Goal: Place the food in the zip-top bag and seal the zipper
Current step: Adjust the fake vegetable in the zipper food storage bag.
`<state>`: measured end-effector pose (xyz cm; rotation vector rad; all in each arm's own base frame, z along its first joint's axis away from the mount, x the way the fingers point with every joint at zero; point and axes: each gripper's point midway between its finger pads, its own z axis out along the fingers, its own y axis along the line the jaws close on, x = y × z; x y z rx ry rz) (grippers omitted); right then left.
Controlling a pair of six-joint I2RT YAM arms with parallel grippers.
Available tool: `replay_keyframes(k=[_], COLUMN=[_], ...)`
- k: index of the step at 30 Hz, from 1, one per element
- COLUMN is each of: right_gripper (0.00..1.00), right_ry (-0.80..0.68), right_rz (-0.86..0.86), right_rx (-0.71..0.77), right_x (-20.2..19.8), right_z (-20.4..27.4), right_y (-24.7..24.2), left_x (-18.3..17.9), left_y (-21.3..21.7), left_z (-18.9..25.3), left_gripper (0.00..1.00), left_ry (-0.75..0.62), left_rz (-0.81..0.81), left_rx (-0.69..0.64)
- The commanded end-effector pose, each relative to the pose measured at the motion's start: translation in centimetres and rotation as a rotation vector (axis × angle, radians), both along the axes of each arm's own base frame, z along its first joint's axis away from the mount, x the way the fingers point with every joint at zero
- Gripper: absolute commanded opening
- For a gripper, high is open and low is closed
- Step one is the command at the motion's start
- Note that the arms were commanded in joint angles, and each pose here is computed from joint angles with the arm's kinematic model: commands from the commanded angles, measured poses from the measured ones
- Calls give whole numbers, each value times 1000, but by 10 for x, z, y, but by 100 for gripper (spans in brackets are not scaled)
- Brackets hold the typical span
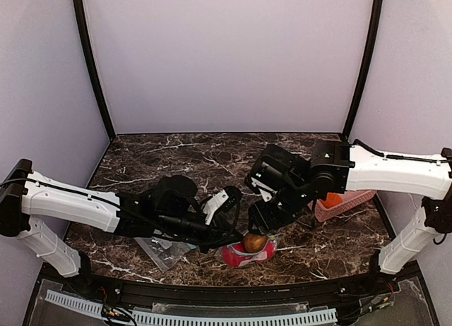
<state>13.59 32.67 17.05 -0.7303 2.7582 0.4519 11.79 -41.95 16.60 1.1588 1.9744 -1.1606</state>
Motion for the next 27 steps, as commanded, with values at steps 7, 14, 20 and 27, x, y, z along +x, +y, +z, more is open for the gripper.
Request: replay_keyframes(k=[7,14,20,27], right_gripper=[49,49,42,32], right_ry=[-48,-32,-33,-9], right_rz=[-59,-93,-98,-79], right_rx=[-27,-42,-60,-132], right_x=[-4,-9,-5,-6], right_z=[-4,-18,-31,-56], right_y=[7,6,17,20], left_x=[12,13,2,-6], left_y=[4,8,5,0], left_z=[-1,-6,-1,4], left_gripper=[1,1,1,1], left_ry=[11,23,26,14], left_rz=[100,122,61,-10], left_rx=[25,8,-44,-62])
